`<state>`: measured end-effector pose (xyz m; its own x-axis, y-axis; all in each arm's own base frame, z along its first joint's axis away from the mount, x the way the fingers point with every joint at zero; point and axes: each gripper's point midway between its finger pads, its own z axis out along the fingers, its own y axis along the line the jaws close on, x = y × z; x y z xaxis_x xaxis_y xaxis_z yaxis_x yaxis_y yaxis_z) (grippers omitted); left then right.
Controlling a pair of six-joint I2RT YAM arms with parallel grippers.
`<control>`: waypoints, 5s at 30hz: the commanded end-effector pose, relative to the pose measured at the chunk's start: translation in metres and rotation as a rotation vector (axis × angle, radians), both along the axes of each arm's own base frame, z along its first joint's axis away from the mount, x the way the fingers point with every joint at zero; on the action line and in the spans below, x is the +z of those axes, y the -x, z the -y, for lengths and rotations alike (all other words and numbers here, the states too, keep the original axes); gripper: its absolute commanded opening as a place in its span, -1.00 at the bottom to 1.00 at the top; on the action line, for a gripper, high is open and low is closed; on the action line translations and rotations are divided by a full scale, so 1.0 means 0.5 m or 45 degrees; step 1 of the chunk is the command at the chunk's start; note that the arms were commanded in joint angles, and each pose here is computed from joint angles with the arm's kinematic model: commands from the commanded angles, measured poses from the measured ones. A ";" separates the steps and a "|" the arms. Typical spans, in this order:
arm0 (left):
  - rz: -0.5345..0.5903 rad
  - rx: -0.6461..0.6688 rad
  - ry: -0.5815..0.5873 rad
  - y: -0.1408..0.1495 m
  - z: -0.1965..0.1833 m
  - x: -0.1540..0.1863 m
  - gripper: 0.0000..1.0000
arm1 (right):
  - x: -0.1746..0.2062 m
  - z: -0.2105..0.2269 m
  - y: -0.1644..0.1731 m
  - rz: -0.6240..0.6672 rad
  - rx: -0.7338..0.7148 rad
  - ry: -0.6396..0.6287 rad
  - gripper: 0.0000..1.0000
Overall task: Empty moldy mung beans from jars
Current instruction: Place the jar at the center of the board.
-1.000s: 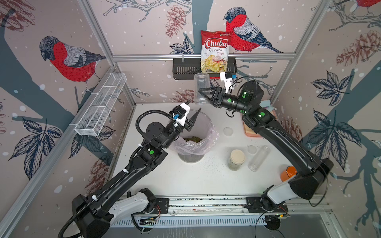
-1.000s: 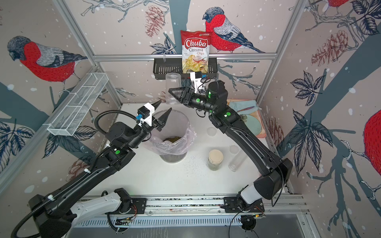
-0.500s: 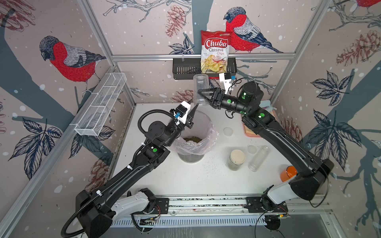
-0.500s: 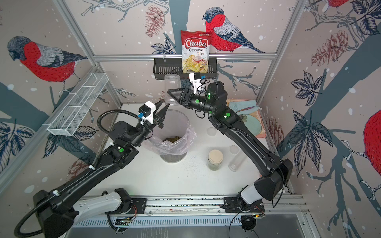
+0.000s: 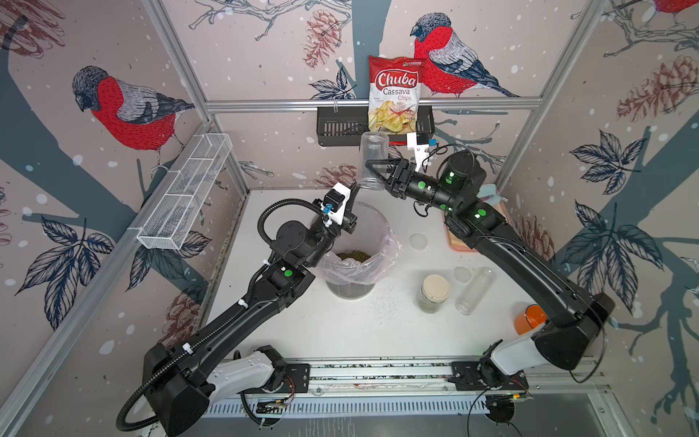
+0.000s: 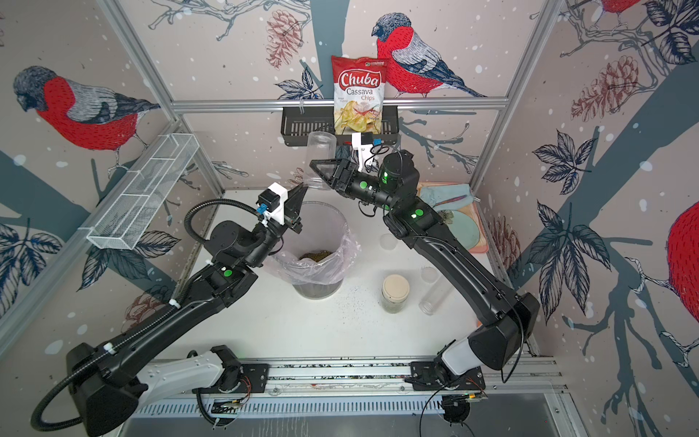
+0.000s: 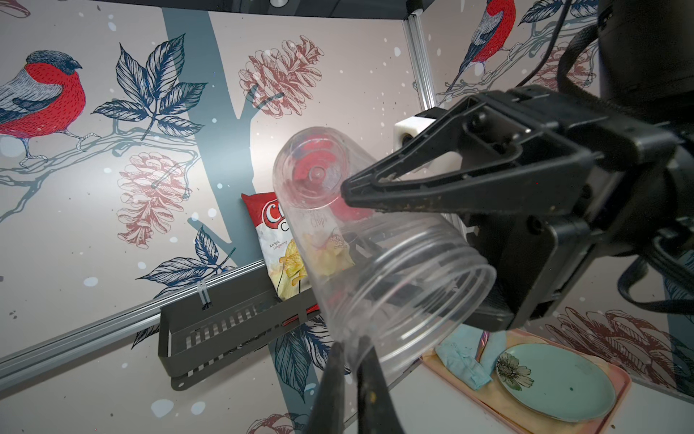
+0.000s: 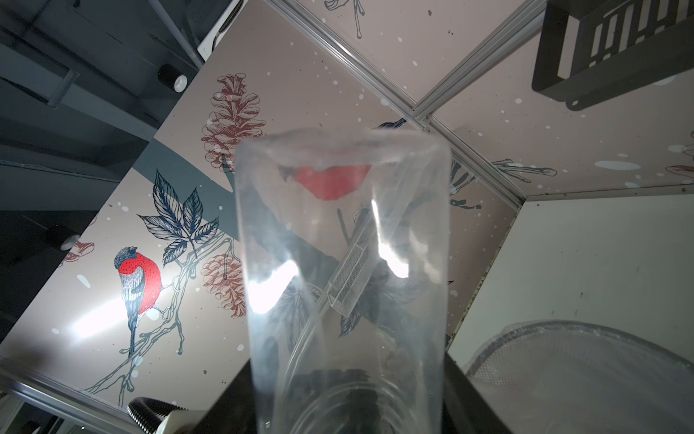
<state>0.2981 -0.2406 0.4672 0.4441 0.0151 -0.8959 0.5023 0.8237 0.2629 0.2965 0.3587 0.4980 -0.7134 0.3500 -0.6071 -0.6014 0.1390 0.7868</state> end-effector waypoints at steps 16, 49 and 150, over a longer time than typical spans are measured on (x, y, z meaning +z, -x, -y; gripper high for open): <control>0.112 0.022 0.156 0.019 -0.028 0.056 0.44 | 0.001 -0.013 0.034 -0.087 0.092 -0.189 -0.21; 0.138 0.007 0.168 0.034 -0.034 0.070 -1.00 | -0.003 -0.026 0.032 -0.085 0.084 -0.209 0.83; -2.163 1.160 -0.111 -0.095 -0.584 -0.637 0.91 | -0.213 0.336 -0.022 0.005 -0.453 0.335 0.99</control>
